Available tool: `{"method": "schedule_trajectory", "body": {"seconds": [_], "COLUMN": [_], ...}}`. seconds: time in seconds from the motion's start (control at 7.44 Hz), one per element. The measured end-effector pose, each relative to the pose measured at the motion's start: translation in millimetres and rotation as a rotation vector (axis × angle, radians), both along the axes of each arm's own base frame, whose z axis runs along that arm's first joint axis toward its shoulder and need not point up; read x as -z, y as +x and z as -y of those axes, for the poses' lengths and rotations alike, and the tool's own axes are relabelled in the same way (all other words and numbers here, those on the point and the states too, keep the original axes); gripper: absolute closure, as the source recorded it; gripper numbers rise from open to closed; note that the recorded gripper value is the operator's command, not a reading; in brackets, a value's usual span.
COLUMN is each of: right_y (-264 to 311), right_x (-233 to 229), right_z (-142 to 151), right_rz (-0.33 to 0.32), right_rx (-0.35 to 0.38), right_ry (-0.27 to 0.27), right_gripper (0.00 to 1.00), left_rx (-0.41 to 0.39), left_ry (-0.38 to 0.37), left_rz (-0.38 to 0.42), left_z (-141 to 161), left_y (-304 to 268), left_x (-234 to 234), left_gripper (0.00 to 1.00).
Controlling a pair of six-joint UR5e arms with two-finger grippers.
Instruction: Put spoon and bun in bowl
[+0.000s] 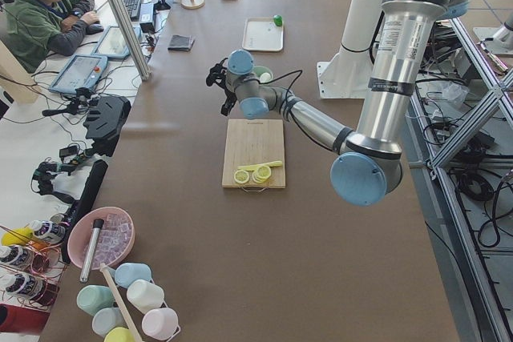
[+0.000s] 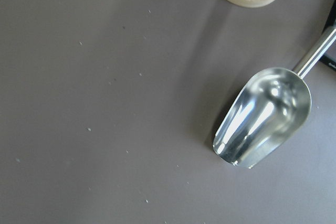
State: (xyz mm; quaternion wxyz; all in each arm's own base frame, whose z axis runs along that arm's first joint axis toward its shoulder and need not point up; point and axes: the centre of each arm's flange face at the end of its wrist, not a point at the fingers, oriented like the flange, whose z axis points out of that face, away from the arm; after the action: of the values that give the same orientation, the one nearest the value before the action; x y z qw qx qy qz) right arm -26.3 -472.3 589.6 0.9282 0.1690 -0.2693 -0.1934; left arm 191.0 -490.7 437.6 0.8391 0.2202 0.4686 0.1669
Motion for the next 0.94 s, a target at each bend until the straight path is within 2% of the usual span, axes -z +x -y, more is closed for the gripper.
{"method": "schedule_trajectory", "body": {"seconds": [0.13, 0.27, 0.4, 0.54, 0.67, 0.81, 0.94], "right_y": [40, 70, 91, 104, 111, 115, 116], "right_x": [-33, -56, -70, -70, -59, -46, -45], "right_z": [-7, -19, -30, -36, -38, -43, -55], "right_rz": [0.056, 0.114, 0.129, 0.121, 0.114, 0.108, 0.108], "right_rx": [0.029, 0.016, -0.014, -0.040, -0.057, -0.070, -0.080], "right_ry": [-0.024, -0.052, -0.076, -0.102, -0.136, -0.175, -0.215], "right_gripper": [0.00, 0.00, 0.00, 0.00, 0.00, 0.00, 0.00], "left_rx": [0.004, -0.005, -0.029, -0.056, -0.064, -0.052, -0.028], "left_ry": [0.016, -0.004, -0.041, -0.110, -0.217, -0.291, -0.307], "left_rz": [0.055, 0.111, 0.165, 0.201, 0.213, 0.224, 0.236], "left_z": [2, 7, 11, 6, -5, -15, -25], "left_y": [-49, -99, -145, -177, -196, -208, -220], "left_x": [-32, -57, -81, -116, -162, -201, -222], "left_gripper": [0.01, 0.01, 0.01, 0.01, 0.01, 0.01, 0.01]}}
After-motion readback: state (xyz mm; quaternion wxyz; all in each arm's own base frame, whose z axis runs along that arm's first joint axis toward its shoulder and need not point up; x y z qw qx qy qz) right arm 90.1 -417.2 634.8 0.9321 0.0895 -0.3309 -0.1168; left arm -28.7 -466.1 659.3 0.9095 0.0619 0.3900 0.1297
